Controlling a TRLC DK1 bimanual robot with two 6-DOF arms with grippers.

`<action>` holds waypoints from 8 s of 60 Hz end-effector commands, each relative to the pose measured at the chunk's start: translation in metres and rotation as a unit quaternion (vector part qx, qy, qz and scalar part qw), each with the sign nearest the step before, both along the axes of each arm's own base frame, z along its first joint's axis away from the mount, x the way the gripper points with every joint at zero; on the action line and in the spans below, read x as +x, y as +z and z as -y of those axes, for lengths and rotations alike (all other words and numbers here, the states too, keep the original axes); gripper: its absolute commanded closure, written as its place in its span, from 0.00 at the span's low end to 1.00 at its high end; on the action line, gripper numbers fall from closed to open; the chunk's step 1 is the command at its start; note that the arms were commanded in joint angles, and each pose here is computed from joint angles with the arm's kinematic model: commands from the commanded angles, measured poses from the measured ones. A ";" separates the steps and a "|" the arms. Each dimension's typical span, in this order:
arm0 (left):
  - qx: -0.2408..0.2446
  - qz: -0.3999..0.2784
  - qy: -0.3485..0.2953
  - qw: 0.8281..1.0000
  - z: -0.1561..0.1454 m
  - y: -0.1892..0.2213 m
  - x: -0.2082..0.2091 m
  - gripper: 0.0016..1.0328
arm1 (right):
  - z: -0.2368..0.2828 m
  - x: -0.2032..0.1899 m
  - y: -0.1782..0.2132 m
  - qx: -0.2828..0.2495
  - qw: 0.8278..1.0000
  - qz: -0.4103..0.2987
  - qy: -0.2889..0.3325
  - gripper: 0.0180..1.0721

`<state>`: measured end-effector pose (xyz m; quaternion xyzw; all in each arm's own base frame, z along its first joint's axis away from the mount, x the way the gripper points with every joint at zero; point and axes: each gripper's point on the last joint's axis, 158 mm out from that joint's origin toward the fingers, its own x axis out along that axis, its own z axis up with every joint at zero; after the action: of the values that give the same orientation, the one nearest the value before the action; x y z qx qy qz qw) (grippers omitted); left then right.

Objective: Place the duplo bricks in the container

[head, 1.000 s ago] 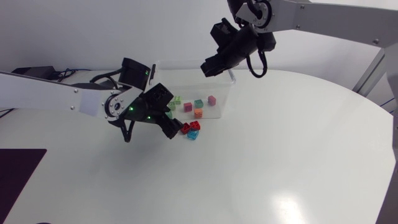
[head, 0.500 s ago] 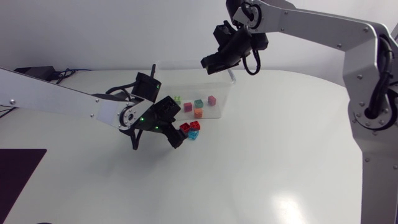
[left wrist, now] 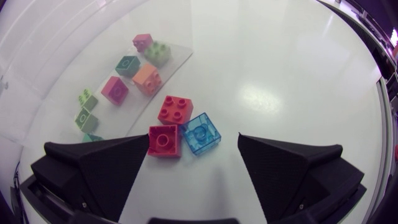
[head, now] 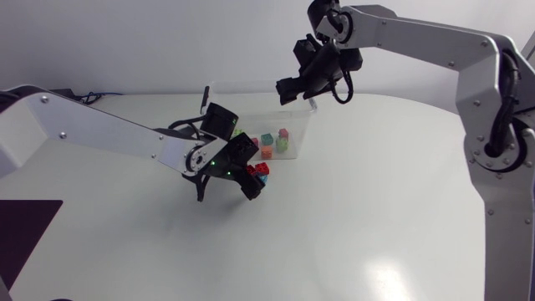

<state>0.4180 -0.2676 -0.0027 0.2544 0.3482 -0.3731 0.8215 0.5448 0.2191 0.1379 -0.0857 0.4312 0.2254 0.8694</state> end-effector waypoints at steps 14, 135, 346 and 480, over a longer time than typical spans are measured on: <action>-0.003 -0.030 0.030 0.999 0.003 -0.012 0.006 0.05 | 0.027 -0.049 0.046 0.019 0.999 0.030 -0.015 0.05; -0.015 -0.055 -0.094 0.994 -0.010 0.067 -0.073 0.06 | 0.034 -0.140 0.004 0.122 0.988 -0.086 0.026 0.05; 0.069 -0.106 0.059 0.990 0.017 -0.019 0.022 0.12 | 0.064 -0.155 0.024 0.123 0.992 0.007 -0.026 0.05; -0.021 -0.016 0.160 0.987 -0.027 0.171 0.125 0.05 | 0.067 -0.180 0.012 0.122 0.992 0.006 -0.020 0.05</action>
<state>0.5467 -0.2431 0.1509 0.1784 0.3941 -0.2550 0.8647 0.3714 0.1482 0.1519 0.0324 0.3964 0.2493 0.8830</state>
